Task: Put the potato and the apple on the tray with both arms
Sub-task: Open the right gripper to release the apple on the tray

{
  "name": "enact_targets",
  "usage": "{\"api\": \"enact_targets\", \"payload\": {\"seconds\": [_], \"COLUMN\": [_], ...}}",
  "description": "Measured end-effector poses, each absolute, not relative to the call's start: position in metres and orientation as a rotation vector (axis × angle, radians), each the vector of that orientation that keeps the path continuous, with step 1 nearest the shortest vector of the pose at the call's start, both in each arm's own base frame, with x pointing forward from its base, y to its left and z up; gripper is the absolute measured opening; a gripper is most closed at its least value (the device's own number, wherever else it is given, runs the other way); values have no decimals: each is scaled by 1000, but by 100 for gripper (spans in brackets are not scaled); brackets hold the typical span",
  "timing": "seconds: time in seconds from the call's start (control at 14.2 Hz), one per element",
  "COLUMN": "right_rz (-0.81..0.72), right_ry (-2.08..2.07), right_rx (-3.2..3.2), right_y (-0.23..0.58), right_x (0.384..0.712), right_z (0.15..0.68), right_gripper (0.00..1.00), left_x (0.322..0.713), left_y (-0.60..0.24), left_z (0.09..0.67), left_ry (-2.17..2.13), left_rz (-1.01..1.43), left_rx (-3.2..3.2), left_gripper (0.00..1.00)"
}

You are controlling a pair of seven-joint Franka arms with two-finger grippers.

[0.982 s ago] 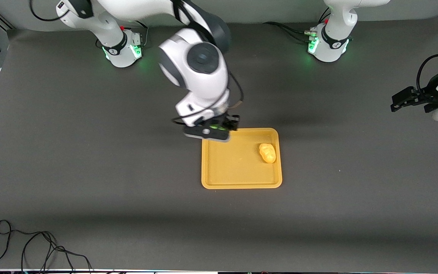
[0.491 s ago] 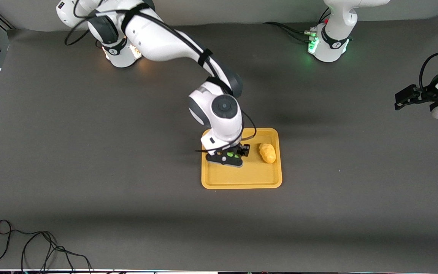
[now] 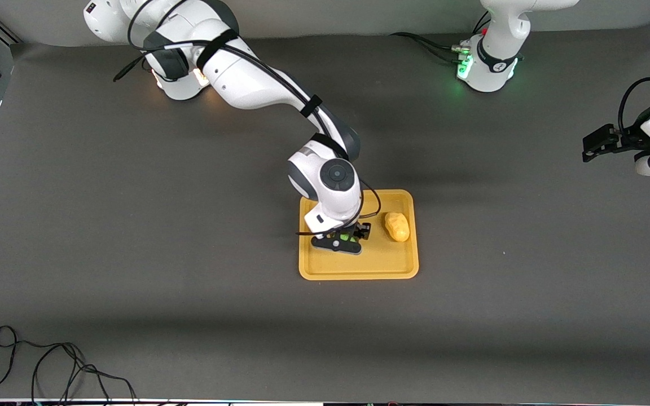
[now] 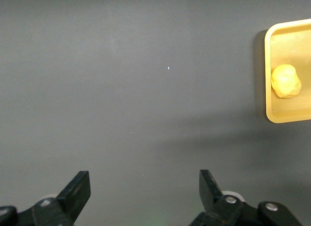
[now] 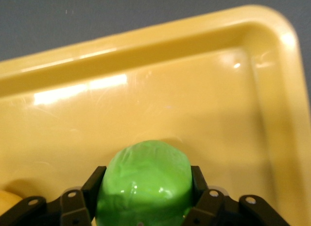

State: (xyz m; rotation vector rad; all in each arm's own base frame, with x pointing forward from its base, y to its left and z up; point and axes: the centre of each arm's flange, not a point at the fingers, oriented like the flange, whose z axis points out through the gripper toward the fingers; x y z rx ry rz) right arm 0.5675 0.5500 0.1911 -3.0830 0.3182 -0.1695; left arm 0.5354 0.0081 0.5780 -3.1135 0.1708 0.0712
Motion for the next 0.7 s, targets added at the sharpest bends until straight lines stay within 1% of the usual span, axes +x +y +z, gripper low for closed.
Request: {"api": "enact_targets", "payload": {"seconds": [0.14, 0.28, 0.35, 0.49, 0.7], "right_rz": [-181, -182, -185, -175, -133], "right_ry": [304, 303, 303, 314, 359], "right_rx": [-3079, -3078, -3076, -3090, -3128], "right_y": [555, 555, 556, 554, 540], "right_x": [565, 564, 565, 569, 577], "right_z": [192, 192, 195, 214, 280], "right_gripper": [74, 89, 99, 100, 100], "left_x": [535, 535, 535, 535, 535], "left_y": [7, 0, -5, -10, -10], "left_z": [578, 578, 578, 577, 577], "left_ry": [174, 194, 207, 221, 221], "left_rz": [72, 75, 76, 79, 81], "left_rx": [-3113, -3111, -3109, -3107, -3107], "left_gripper": [100, 100, 100, 100, 100]}}
